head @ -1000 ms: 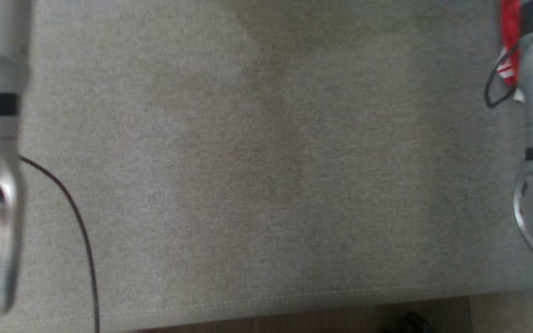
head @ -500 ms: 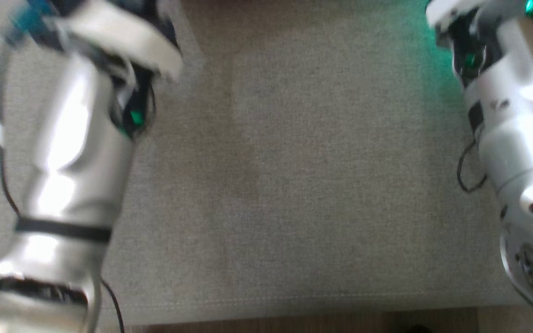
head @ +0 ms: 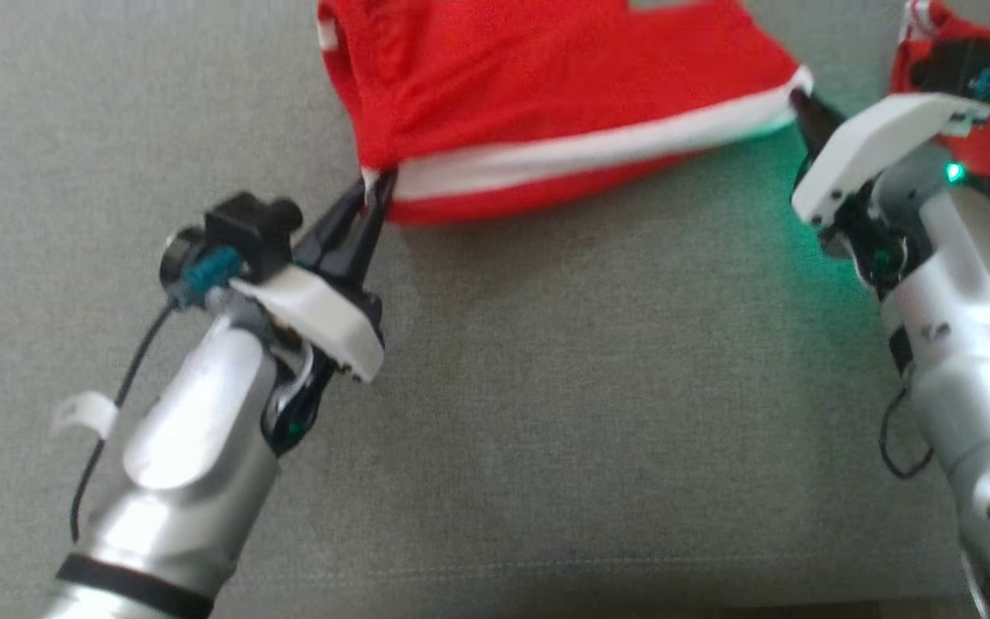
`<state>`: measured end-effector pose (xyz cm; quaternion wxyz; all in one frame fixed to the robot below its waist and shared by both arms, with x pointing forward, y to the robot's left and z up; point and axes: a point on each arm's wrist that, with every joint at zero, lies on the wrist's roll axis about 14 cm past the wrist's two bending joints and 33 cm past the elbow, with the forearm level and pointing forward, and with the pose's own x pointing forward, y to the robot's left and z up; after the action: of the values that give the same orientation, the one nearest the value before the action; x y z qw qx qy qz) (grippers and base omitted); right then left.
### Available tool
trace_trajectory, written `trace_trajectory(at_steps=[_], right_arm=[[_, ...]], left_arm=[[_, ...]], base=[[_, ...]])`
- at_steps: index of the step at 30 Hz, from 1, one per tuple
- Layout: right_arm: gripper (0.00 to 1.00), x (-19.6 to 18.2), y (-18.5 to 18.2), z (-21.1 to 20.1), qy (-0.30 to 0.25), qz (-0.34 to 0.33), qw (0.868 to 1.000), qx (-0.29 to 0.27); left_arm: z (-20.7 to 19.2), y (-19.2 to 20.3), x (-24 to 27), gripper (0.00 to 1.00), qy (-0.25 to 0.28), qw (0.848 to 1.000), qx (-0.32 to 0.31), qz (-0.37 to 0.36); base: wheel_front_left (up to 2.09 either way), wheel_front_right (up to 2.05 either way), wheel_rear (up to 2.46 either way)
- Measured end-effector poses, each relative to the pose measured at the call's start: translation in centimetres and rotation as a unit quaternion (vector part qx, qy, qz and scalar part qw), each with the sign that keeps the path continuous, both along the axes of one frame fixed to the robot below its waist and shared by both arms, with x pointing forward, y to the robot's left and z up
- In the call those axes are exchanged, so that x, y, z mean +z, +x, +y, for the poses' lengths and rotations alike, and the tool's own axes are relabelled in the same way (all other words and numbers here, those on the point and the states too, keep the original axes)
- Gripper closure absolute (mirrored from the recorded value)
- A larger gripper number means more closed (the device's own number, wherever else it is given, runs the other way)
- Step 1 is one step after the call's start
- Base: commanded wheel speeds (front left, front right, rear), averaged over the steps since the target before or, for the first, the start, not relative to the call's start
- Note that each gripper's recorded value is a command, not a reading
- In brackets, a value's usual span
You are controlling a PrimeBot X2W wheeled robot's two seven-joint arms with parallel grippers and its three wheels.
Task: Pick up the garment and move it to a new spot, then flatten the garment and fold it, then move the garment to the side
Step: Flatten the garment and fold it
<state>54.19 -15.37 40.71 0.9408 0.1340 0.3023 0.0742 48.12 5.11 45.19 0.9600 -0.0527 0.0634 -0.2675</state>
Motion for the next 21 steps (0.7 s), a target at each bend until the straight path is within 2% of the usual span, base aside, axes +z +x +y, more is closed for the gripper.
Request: trace_trajectory(at_steps=[11, 21], right_arm=[[1.0, 0.0, -7.0, -1.2, -0.011, 0.043, 0.998, 0.037], [1.0, 0.6, -14.3, -4.0, -0.004, 0.077, 0.996, 0.042]], left_arm=[[-1.2, -7.2, -0.8, 1.0, 0.017, 0.999, -0.037, 0.016], [-2.8, -14.2, 0.2, 1.0, -0.007, 0.998, -0.067, 0.015]], base=[[0.0, 0.0, 0.0], [0.0, 0.0, 0.0]])
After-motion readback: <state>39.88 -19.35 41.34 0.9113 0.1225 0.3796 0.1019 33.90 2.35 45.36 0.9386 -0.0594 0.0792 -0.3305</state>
